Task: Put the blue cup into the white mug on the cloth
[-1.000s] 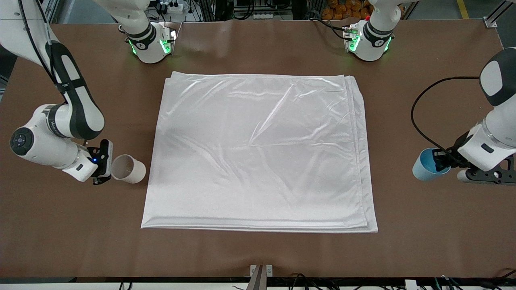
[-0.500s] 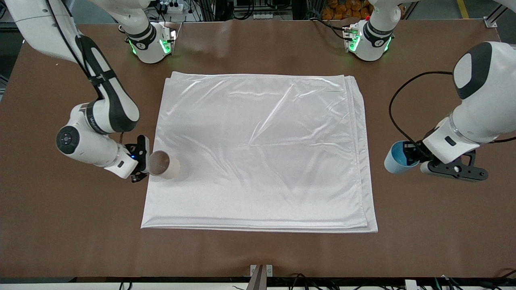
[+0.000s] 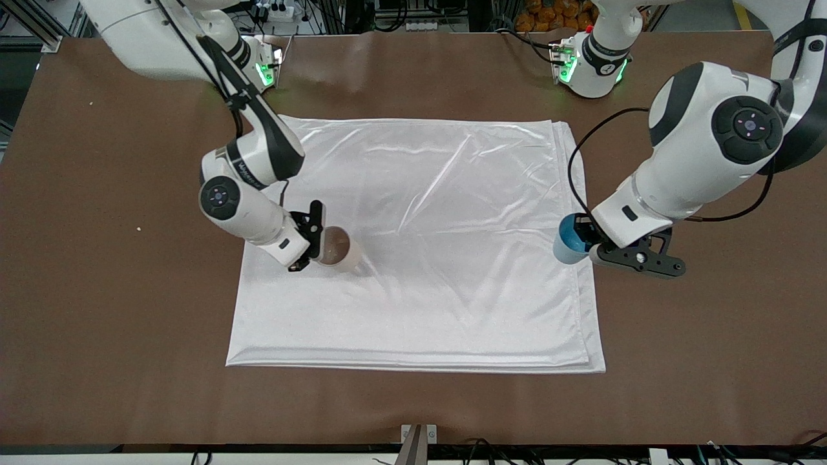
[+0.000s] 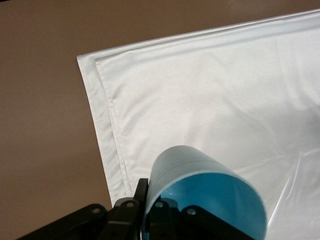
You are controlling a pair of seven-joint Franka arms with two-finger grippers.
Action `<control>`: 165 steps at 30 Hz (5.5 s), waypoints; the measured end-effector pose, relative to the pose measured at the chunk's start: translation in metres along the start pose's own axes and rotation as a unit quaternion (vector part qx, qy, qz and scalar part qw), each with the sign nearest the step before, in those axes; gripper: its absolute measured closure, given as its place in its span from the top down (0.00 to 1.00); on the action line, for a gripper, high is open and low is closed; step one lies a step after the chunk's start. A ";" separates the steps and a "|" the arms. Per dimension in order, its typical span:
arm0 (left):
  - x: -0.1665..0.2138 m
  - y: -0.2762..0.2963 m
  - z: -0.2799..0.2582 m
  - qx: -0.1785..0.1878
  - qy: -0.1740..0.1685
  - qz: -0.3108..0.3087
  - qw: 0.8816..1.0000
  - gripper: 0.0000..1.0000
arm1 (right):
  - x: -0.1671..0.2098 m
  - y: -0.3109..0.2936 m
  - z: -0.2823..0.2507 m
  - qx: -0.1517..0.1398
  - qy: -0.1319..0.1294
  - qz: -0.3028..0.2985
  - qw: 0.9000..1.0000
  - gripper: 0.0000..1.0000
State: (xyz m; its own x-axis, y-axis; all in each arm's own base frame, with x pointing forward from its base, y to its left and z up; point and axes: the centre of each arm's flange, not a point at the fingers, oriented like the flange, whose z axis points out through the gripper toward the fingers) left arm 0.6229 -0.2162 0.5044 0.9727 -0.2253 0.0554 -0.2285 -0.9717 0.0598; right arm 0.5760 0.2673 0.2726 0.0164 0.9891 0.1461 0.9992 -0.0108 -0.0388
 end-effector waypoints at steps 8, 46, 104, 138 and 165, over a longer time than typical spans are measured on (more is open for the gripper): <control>0.000 0.016 0.008 -0.002 -0.007 -0.007 1.000 0.04 | 0.055 -0.026 0.014 -0.019 -0.043 0.026 0.999 0.20; -0.001 0.044 0.032 -0.006 -0.025 -0.015 1.000 0.04 | 0.140 -0.052 0.083 -0.027 -0.052 0.062 0.996 0.49; -0.050 0.311 0.197 -0.050 -0.005 -0.111 0.993 0.04 | -0.097 -0.044 -0.335 -0.065 -0.080 0.297 0.949 1.00; -0.037 0.302 0.232 -0.056 0.012 -0.122 0.991 0.39 | -0.169 -0.050 -0.361 -0.087 -0.061 0.617 0.780 1.00; -0.003 0.218 0.047 -0.047 0.077 -0.176 0.980 1.00 | -0.209 -0.028 -0.366 -0.088 -0.048 0.662 0.743 1.00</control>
State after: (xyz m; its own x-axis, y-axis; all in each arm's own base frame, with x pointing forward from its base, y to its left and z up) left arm 0.5724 -0.4313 0.4703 0.9760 0.1432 0.1643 0.1105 -0.9749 0.1932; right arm 0.5582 0.0067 0.6049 0.9947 0.0995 0.0238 0.0984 -0.9941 0.0447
